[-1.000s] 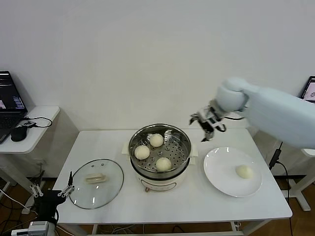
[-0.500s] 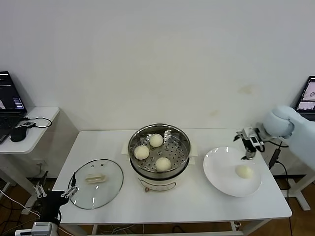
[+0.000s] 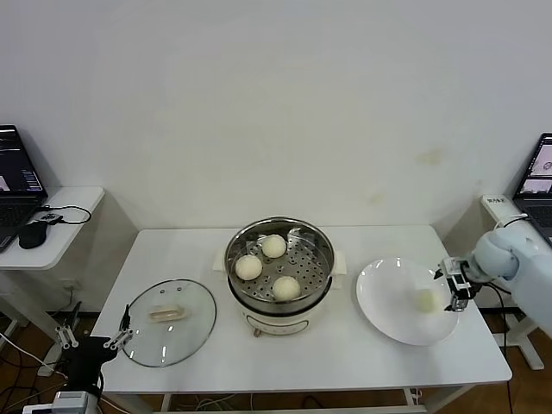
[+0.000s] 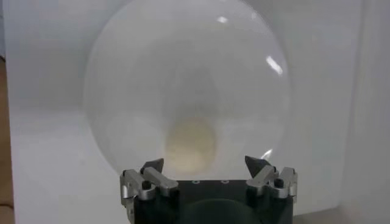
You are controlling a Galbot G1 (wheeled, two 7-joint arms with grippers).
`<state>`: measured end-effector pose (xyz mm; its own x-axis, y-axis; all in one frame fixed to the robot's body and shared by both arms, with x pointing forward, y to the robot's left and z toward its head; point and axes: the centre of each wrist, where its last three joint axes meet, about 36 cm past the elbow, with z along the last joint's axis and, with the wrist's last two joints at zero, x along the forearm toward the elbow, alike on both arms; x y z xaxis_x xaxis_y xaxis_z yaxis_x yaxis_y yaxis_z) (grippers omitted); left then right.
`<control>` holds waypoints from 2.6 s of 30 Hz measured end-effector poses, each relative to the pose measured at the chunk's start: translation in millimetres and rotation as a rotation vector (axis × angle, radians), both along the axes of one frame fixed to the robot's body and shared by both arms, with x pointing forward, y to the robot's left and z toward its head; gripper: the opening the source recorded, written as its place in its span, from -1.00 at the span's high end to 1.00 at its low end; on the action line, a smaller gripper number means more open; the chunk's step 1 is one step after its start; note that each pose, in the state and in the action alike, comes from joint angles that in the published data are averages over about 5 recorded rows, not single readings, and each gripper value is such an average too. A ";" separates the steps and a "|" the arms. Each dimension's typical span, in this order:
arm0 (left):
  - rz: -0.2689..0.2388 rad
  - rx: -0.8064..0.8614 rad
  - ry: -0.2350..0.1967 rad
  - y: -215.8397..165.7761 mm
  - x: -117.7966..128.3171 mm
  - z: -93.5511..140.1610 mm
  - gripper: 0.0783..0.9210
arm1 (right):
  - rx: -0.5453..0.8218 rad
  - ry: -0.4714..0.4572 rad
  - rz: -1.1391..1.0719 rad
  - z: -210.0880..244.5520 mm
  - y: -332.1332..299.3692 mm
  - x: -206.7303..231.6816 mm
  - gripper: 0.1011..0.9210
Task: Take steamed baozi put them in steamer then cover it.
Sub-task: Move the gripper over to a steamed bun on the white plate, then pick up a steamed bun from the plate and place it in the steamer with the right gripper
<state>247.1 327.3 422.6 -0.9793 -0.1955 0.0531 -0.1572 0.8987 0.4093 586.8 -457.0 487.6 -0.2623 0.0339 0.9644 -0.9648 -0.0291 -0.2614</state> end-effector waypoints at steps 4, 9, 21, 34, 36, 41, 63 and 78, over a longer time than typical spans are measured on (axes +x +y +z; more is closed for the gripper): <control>0.003 0.002 0.001 1.2 -0.2 -0.2 -0.77 | 0.006 0.003 -0.011 -12.5 0.2 3.1 -0.76; 0.004 0.002 0.000 1.7 0.5 -0.1 -0.77 | 0.011 0.005 -0.020 -24.2 4.3 8.2 -0.76; 0.008 -0.002 -0.002 1.7 2.3 -1.6 -0.77 | 0.011 0.006 -0.036 -38.3 8.7 16.3 -0.53; 0.008 -0.005 -0.004 1.0 1.7 -0.6 -0.77 | 0.018 0.004 -0.038 -25.5 10.1 20.0 -0.24; 0.008 -0.005 -0.005 1.0 1.8 -0.3 -0.77 | 0.019 0.000 -0.037 -16.7 10.5 20.6 -0.24; 0.004 -0.009 -0.012 -0.8 3.4 0.9 -0.77 | 0.027 -0.023 -0.027 16.0 15.4 23.1 -0.24; -0.013 -0.018 -0.024 -9.2 2.9 5.6 -0.77 | 0.233 -0.156 0.147 185.9 205.3 43.4 -0.28; -0.004 -0.029 -0.039 -9.8 3.1 8.6 -0.77 | 0.236 -0.057 0.168 150.0 323.0 48.6 -0.29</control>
<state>250.2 317.5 431.3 -0.9814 -0.1908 0.0206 -0.1692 0.9107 0.3768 635.4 -133.9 637.7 -0.2992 -0.2382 0.9240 -0.9351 -0.1195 -0.3336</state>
